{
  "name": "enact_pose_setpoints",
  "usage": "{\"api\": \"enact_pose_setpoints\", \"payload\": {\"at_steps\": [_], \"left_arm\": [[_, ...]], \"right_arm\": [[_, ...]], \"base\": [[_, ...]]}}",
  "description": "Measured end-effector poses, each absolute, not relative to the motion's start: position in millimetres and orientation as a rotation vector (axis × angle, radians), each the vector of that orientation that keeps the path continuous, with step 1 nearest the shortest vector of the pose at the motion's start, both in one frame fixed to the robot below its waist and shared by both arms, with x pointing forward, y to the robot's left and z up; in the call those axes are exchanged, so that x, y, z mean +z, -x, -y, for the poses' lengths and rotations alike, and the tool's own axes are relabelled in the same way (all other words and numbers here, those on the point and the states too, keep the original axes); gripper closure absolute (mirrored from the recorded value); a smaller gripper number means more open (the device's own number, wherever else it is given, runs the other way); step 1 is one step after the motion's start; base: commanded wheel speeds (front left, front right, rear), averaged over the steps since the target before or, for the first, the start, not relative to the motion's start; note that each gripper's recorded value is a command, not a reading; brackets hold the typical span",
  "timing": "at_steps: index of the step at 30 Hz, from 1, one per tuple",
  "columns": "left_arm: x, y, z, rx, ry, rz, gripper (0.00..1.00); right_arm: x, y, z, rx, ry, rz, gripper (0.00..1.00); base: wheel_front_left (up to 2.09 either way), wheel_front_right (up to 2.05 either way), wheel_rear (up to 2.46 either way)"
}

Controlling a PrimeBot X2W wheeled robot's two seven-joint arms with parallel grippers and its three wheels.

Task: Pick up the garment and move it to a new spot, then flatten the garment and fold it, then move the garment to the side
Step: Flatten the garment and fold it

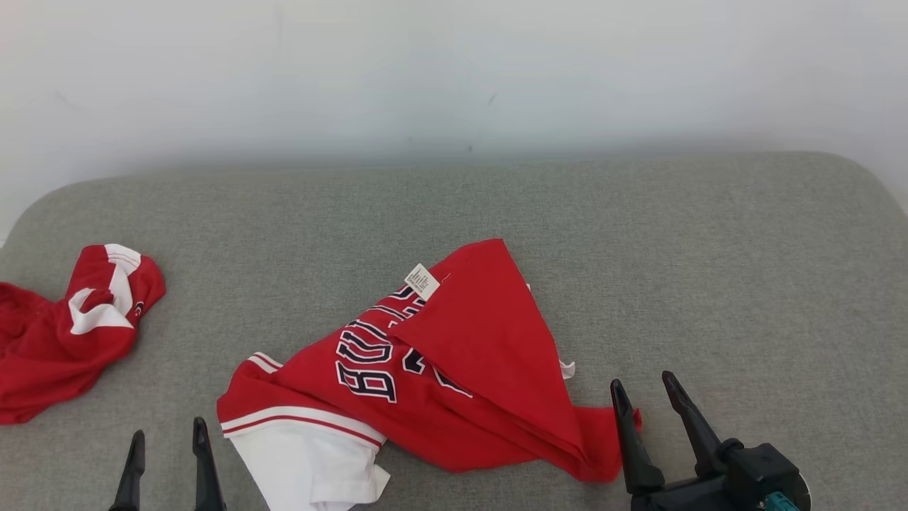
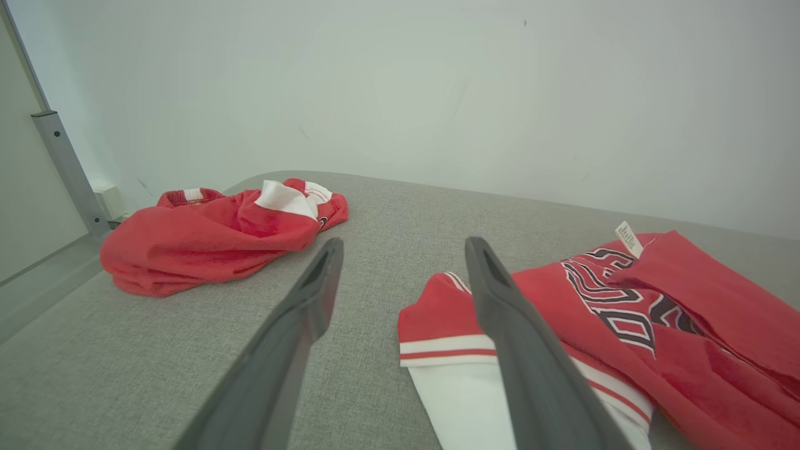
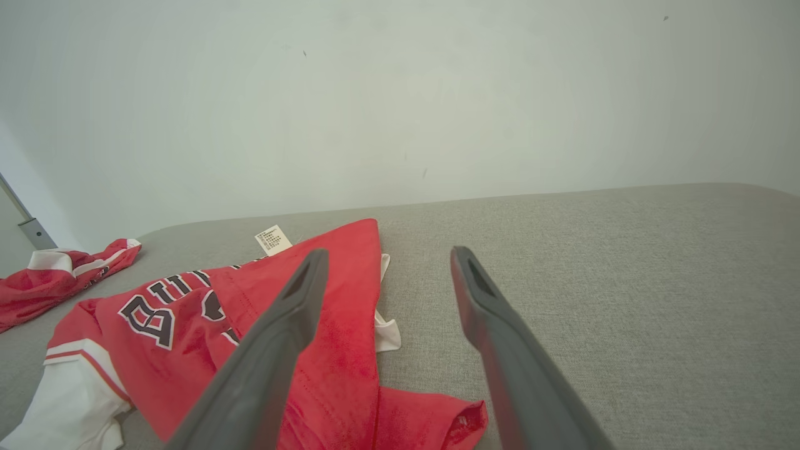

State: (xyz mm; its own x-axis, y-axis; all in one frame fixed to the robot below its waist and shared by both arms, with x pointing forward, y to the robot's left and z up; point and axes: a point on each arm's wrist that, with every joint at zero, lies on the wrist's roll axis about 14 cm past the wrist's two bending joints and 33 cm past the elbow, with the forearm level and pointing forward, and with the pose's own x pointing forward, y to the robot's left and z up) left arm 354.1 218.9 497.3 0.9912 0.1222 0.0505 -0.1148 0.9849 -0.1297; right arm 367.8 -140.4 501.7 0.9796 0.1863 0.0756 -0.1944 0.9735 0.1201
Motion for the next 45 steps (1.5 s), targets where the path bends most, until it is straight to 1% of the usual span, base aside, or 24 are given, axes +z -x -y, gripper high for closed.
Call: {"api": "enact_pose_setpoints", "payload": {"at_steps": [7, 11, 19, 25, 29, 33, 34, 35, 36, 37, 40, 45], "left_arm": [[493, -347, -224, 0.137, 0.123, 0.050, 0.00], [493, -345, -225, 0.140, 0.117, 0.050, 0.00], [498, -342, -224, 0.135, 0.120, 0.064, 0.00], [494, -335, -225, 0.158, 0.152, 0.053, 0.00], [492, -329, -233, 0.199, 0.167, 0.047, 0.00], [489, -321, -243, 0.239, 0.170, 0.038, 0.00], [488, -319, -246, 0.249, 0.170, 0.035, 0.00], [487, -317, -249, 0.259, 0.169, 0.033, 0.00], [487, -316, -250, 0.264, 0.169, 0.032, 0.00], [486, -315, -252, 0.269, 0.169, 0.030, 0.00], [484, -313, -256, 0.284, 0.168, 0.024, 0.00], [484, -318, -253, 0.271, 0.170, 0.023, 0.00]], "right_arm": [[489, -370, 125, 0.250, -0.111, 0.020, 0.00], [486, -377, 109, 0.315, -0.082, 0.008, 0.00], [481, -404, 58, 0.496, 0.005, -0.022, 0.00], [475, -429, 22, 0.601, 0.074, -0.062, 0.00], [458, -442, 1, 0.664, 0.133, -0.131, 0.00], [440, -448, -7, 0.691, 0.175, -0.197, 0.00], [435, -450, -8, 0.694, 0.186, -0.214, 0.11], [432, -451, -9, 0.697, 0.194, -0.226, 0.57], [429, -453, -9, 0.705, 0.220, -0.234, 0.89], [427, -454, -10, 0.710, 0.239, -0.240, 1.00], [427, -461, -11, 0.701, 0.226, -0.237, 1.00], [453, -480, 0, 0.643, 0.185, -0.166, 1.00]], "base": [[0.00, 0.00, 0.00], [0.00, 0.00, 0.00], [0.00, 0.00, 0.00], [0.00, 0.00, 0.00], [0.00, 0.00, 0.00], [0.00, 0.00, 0.00], [0.00, 0.00, 0.00], [0.00, 0.00, 0.00], [0.00, 0.00, 0.00], [0.00, 0.00, 0.00], [0.00, 0.00, 0.00], [0.00, 0.00, 0.00]]}}
